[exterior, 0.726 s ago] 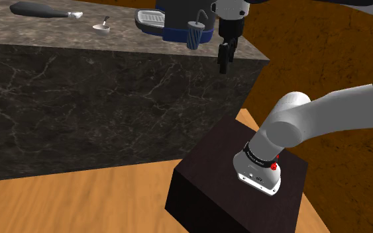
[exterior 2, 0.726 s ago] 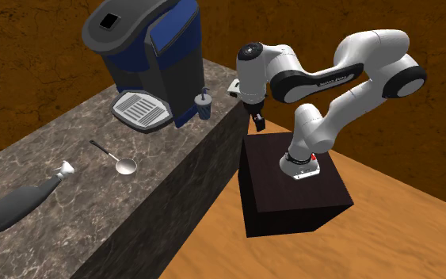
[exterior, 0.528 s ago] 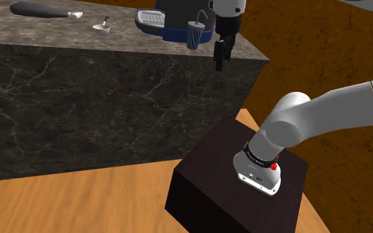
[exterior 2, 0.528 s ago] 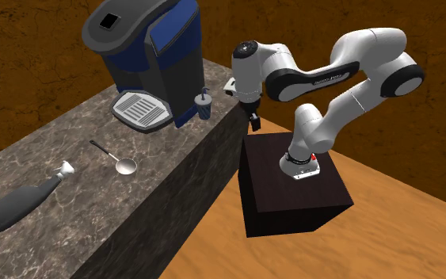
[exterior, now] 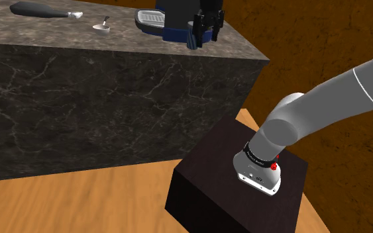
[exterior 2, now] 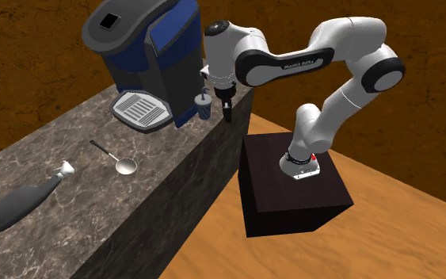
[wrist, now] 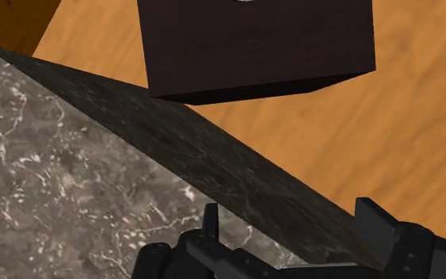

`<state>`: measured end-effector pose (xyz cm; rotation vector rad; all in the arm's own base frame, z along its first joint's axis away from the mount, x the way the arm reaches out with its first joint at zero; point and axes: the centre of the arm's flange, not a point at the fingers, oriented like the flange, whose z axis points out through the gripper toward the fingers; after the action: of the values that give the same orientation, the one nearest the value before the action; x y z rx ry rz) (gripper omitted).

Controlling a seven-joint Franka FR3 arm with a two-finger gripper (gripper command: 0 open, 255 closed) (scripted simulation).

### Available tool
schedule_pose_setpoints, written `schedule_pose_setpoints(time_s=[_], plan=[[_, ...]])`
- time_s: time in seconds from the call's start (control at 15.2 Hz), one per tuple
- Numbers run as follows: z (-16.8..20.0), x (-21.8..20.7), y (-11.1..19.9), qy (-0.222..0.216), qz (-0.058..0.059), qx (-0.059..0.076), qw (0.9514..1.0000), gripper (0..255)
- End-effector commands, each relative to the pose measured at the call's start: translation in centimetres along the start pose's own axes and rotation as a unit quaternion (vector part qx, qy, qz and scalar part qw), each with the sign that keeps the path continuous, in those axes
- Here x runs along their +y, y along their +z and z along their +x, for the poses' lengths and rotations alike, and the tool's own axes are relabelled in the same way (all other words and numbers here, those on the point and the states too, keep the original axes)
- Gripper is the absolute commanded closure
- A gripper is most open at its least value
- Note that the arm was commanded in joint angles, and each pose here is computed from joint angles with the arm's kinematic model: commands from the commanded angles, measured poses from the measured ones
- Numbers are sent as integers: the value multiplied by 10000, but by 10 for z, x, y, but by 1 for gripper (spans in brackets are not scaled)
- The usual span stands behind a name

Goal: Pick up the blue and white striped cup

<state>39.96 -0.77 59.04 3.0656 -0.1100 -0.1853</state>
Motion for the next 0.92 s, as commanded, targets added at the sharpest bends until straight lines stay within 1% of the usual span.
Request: schedule_pose_setpoints(time_s=[0.0,0.13,0.26,0.4,0.59,0.66,0.86], plan=[[18,12,-13,323,66,88,9994,0],[36,23,-26,630,131,172,9978,0],[53,35,-39,936,196,256,9951,0],[70,48,-52,1242,260,339,9913,0],[92,70,-72,1698,357,464,9837,0],[94,73,-75,1748,367,478,9828,0],[96,71,-59,1748,367,478,9828,0]])
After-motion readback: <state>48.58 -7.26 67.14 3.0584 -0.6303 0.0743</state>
